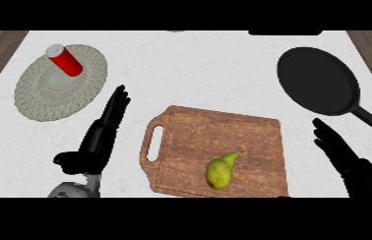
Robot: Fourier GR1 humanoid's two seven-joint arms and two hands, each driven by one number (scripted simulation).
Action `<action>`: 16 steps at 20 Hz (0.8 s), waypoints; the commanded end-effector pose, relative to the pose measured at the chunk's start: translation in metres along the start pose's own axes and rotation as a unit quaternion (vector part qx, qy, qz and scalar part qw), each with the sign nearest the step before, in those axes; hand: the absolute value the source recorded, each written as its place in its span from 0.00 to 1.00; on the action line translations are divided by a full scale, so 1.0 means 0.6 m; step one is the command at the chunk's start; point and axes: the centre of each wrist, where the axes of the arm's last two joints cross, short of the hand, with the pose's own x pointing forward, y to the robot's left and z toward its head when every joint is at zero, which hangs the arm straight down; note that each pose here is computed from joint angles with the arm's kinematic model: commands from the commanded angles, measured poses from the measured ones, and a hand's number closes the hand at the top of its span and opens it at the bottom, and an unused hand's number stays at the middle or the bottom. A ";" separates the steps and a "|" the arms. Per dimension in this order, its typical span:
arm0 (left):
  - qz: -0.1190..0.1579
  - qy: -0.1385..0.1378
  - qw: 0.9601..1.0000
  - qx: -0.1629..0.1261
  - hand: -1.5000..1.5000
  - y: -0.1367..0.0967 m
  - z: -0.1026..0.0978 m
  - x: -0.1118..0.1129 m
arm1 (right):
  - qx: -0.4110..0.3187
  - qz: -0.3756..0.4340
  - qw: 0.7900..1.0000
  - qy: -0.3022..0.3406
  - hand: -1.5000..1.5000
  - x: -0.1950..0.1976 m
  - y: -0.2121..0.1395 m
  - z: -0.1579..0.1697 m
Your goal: Pick the pear from the cutting board and place it in the pan
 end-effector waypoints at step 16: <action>0.010 0.001 1.000 0.001 0.50 0.018 0.010 0.010 | 0.209 0.233 0.940 0.135 0.00 0.047 0.174 -0.096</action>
